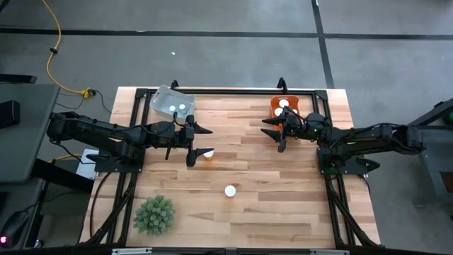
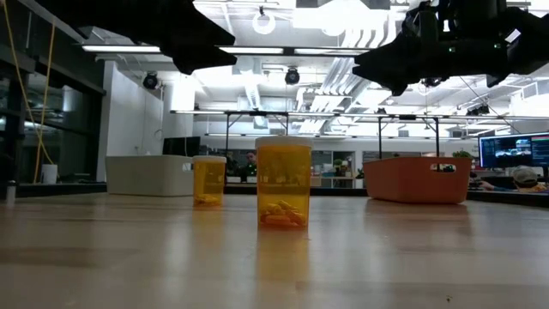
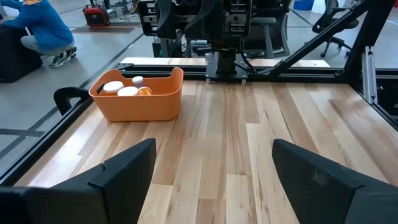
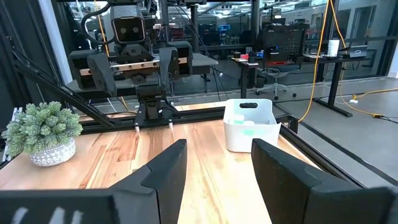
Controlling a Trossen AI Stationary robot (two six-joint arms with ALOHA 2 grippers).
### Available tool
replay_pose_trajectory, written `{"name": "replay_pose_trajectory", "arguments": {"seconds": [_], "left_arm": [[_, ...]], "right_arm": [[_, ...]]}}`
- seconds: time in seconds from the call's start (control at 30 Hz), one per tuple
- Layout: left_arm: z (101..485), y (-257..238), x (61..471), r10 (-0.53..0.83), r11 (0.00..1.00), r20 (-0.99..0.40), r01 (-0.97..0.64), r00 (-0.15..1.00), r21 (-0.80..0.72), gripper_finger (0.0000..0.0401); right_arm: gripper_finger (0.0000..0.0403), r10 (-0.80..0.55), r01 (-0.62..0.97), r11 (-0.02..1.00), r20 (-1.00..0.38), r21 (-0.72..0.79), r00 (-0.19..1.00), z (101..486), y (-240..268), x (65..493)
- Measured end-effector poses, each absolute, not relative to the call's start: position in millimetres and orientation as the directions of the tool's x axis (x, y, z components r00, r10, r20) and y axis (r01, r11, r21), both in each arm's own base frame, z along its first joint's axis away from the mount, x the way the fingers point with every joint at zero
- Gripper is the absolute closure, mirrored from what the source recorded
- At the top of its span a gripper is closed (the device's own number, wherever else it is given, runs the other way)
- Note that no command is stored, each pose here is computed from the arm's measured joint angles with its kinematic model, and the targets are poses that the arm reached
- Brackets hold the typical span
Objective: Pick and place medicine bottles into bin by pill shape (circle, oval)
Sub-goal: Put the top orange capsule bottle into the orange bin
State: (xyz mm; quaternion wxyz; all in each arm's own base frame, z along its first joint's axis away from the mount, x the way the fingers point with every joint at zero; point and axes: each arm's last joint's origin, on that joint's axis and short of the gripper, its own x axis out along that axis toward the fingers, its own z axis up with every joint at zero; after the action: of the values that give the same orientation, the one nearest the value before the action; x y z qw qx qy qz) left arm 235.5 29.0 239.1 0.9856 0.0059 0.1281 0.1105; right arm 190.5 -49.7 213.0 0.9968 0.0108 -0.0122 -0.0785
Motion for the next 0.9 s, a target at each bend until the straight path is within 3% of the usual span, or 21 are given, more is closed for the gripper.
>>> {"name": "replay_pose_trajectory", "arguments": {"seconds": [0.43,0.77,0.9], "left_arm": [[237,29,235,0.220,0.975,-0.270,-0.217,0.937,0.041,0.0089],[223,20,223,0.235,0.964,-0.552,-0.266,0.800,0.025,0.0089],[216,12,225,0.242,0.966,-0.588,-0.247,0.772,0.073,0.0089]], "right_arm": [[0.0230,-0.157,0.156,0.987,0.023,0.042,0.987,213,-50,191],[0.0230,-0.157,0.155,0.986,0.023,0.066,0.987,213,-50,191],[0.0230,-0.157,0.155,0.986,0.023,0.065,0.987,213,-50,191]]}}
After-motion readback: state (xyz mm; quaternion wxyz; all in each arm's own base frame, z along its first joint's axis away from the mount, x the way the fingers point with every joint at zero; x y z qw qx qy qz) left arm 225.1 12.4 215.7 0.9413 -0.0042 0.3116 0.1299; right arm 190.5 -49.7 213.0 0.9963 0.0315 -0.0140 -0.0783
